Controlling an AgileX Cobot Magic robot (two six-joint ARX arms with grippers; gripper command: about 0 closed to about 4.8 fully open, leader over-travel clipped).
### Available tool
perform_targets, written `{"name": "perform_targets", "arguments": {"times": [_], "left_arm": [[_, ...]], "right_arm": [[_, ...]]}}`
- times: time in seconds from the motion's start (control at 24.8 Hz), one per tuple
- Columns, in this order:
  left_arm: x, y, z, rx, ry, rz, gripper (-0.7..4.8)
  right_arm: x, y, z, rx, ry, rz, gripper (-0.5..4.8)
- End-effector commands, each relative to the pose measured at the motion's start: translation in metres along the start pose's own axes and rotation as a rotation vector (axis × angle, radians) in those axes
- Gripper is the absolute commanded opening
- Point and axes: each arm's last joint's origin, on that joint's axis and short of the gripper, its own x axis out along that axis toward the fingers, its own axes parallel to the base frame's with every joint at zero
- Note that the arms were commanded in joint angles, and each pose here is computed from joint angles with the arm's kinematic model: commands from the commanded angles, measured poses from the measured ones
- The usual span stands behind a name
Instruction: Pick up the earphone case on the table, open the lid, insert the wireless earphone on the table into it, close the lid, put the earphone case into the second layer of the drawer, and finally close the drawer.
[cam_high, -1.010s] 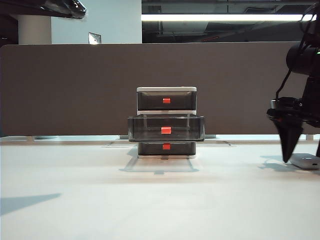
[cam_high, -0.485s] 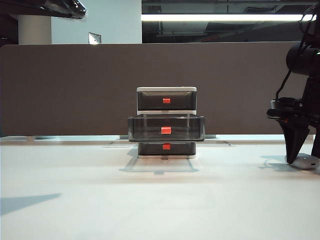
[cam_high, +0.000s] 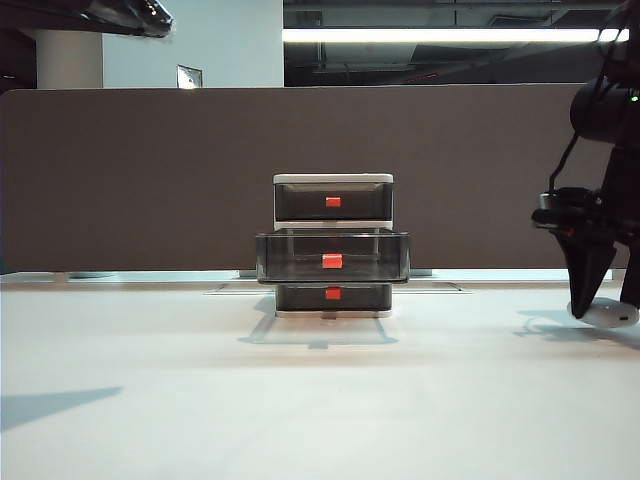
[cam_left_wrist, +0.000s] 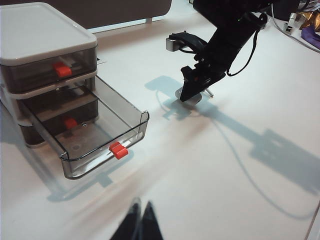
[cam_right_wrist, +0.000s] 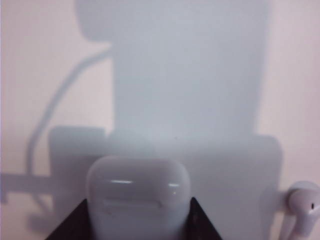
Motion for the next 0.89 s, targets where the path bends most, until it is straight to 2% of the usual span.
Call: {"name": "perform_targets", "arguments": {"times": [0.04,0.32,0.53,0.89], "left_arm": [[0.000,0.000,0.002,-0.002,-0.016,-0.003,-0.06],[0.000,0.000,0.002,-0.002,-0.013,-0.002,-0.06],[0.000,0.000,0.001,-0.026,-0.010,-0.002,-0.06],[0.004,0.001,-0.009,-0.053,0.022,0.001,-0.06]], "right_arm": [[-0.011,0.001,0.000,0.011,-0.014,0.002,1.97],[-0.048,0.005,-0.003,0.030,-0.112,0.011,1.97],[-0.088,0.010,-0.011,0.050,-0.226,0.068,1.96],[-0.161,0.032,-0.038,0.025,-0.431,0.129,1.83]]}}
